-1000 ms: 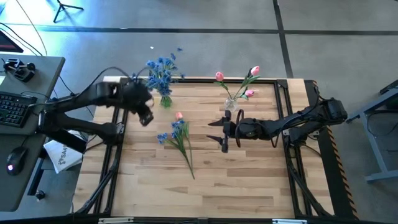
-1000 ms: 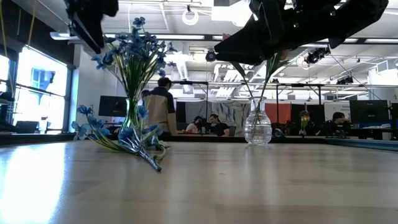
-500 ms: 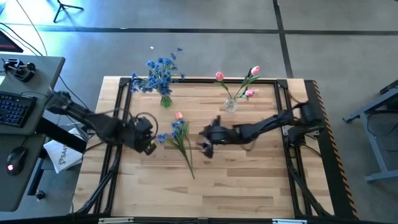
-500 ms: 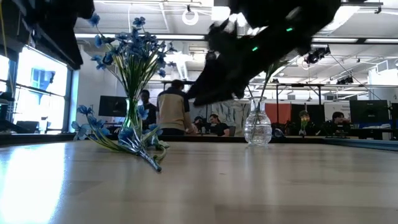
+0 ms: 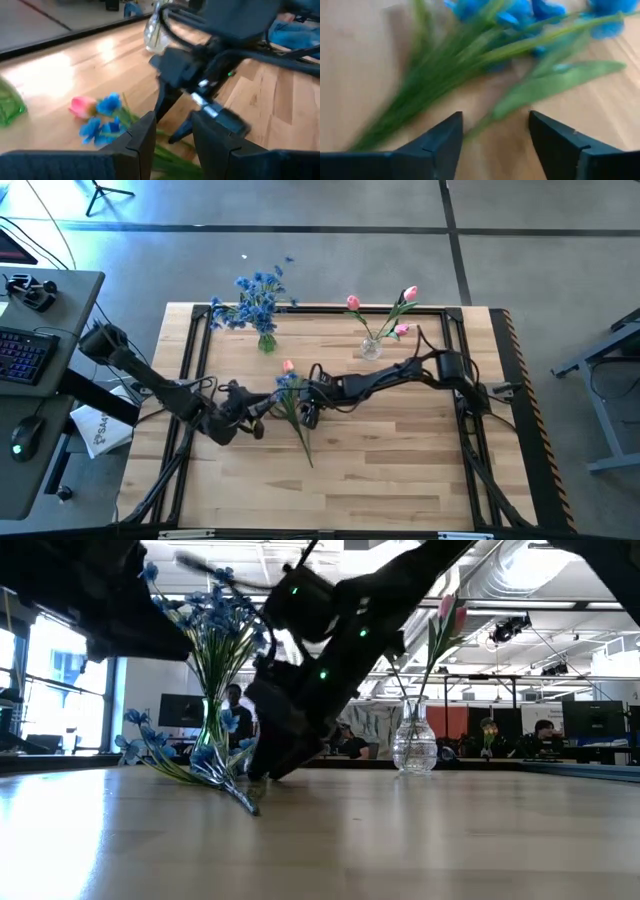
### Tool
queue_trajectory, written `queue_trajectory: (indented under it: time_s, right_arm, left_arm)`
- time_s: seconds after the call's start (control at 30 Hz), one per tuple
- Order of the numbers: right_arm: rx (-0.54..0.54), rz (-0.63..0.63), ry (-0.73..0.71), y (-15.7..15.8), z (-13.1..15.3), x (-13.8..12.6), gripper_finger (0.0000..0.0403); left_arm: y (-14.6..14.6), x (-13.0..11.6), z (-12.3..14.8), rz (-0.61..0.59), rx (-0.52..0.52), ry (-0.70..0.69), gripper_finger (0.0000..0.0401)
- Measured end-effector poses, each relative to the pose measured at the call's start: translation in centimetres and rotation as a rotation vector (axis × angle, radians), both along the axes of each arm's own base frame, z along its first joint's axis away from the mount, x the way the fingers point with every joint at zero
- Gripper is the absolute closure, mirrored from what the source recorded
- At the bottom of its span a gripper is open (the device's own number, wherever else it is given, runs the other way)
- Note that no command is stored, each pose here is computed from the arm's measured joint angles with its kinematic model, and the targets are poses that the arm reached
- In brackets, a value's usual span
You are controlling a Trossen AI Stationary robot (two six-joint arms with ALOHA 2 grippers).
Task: Sort flowers into vase by color
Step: Put the pink flower into the transparent vase
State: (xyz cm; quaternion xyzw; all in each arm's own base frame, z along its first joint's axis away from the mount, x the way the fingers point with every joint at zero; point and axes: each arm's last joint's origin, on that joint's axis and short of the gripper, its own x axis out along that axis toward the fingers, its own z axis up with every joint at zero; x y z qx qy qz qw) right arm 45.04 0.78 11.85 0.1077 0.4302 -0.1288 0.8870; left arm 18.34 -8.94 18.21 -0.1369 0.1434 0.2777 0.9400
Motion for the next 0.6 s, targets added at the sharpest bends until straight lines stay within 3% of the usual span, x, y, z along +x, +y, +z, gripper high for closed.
queue_trajectory:
  time_s: [0.1,0.3,0.43,0.6]
  right_arm:
    - [-0.017,0.002,0.025,-0.4,-0.4,0.5,0.0235]
    - [-0.072,0.036,0.113,-1.0,-0.4,-0.5,0.0382]
    - [-0.092,0.028,0.162,-1.4,0.0,-3.4,0.0381]
    - [-0.051,-0.006,0.075,-2.3,0.6,-9.7,0.0398]
  left_arm:
    - [0.0,0.4,0.2,-0.012,0.031,-0.007,0.0288]
    - [-0.1,0.7,-0.1,-0.021,0.049,0.011,0.0289]
    - [-0.2,0.9,-0.5,-0.035,0.036,0.026,0.0289]
    - [-0.3,1.0,-0.9,-0.041,0.057,0.052,0.0289]
